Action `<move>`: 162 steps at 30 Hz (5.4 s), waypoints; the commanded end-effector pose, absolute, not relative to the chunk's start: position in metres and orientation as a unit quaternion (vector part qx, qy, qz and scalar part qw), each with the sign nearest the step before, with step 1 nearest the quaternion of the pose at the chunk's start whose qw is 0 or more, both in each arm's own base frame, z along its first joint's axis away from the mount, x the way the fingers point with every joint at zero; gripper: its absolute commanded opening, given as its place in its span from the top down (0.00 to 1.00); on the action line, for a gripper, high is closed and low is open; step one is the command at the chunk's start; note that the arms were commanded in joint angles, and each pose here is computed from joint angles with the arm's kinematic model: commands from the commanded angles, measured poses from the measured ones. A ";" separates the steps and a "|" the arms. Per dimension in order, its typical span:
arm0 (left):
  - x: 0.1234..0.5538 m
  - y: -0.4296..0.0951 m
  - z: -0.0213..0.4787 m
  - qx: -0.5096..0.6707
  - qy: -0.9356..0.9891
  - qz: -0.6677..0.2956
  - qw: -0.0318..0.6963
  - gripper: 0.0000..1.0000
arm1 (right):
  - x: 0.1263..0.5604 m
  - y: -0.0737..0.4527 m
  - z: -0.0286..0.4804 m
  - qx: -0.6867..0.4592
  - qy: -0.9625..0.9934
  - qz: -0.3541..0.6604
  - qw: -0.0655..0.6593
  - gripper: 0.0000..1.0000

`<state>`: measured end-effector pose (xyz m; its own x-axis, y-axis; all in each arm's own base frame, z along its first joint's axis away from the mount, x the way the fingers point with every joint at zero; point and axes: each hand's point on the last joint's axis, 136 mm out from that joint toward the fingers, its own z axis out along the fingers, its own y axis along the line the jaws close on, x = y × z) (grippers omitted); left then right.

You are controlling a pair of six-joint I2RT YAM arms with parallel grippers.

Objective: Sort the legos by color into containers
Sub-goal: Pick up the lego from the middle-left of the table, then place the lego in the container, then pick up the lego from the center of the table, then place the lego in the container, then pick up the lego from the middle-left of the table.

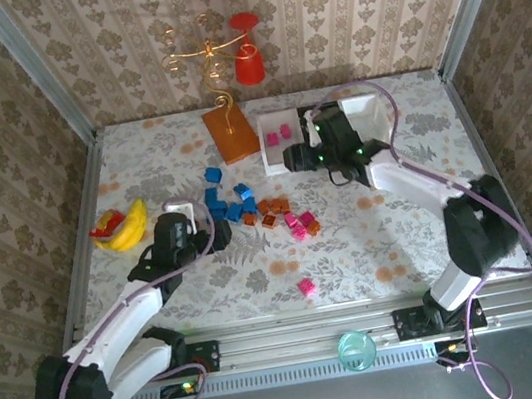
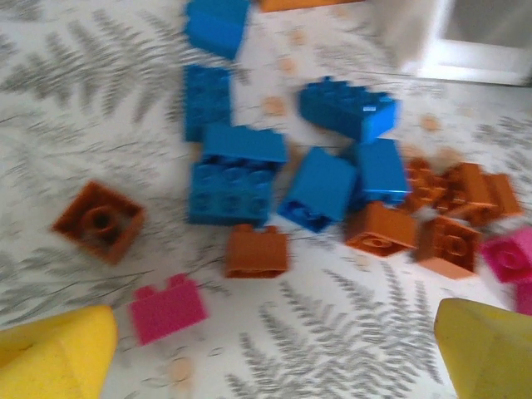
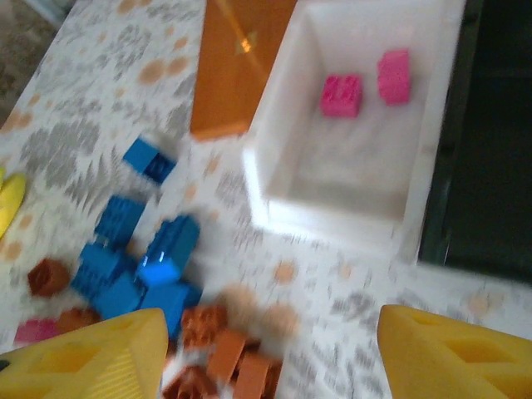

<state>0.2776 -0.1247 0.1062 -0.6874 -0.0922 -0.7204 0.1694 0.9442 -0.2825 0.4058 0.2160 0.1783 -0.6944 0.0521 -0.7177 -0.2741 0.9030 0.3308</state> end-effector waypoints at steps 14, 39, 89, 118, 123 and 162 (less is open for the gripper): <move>0.308 -0.112 0.040 -0.025 0.954 -0.102 0.279 0.25 | 0.365 0.197 0.135 -0.051 0.912 0.196 0.356 0.27; 0.352 -0.235 0.159 0.102 0.881 -0.150 0.438 0.64 | 0.361 0.156 0.142 -0.002 0.904 0.146 0.403 0.24; 0.331 -0.220 0.181 0.113 0.866 -0.188 0.449 0.26 | 0.304 0.206 0.020 -0.159 0.959 0.060 0.225 0.48; 0.312 -0.195 0.187 0.098 0.862 -0.187 0.461 0.24 | 0.498 0.125 0.138 0.073 0.911 0.125 0.385 0.66; 0.306 -0.186 0.187 0.093 0.861 -0.185 0.464 0.22 | 0.554 0.119 0.118 0.094 0.916 0.112 0.375 0.61; 0.332 -0.153 0.040 0.068 0.960 -0.114 0.246 0.43 | 0.367 0.197 0.116 -0.046 0.921 0.167 0.348 0.27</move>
<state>0.3274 -0.1510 0.0411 -0.8682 0.0456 -0.4941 0.1728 0.9612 -0.2149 0.3663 0.1965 0.1148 -0.7576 0.0157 -0.6525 -0.2095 0.9410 0.2658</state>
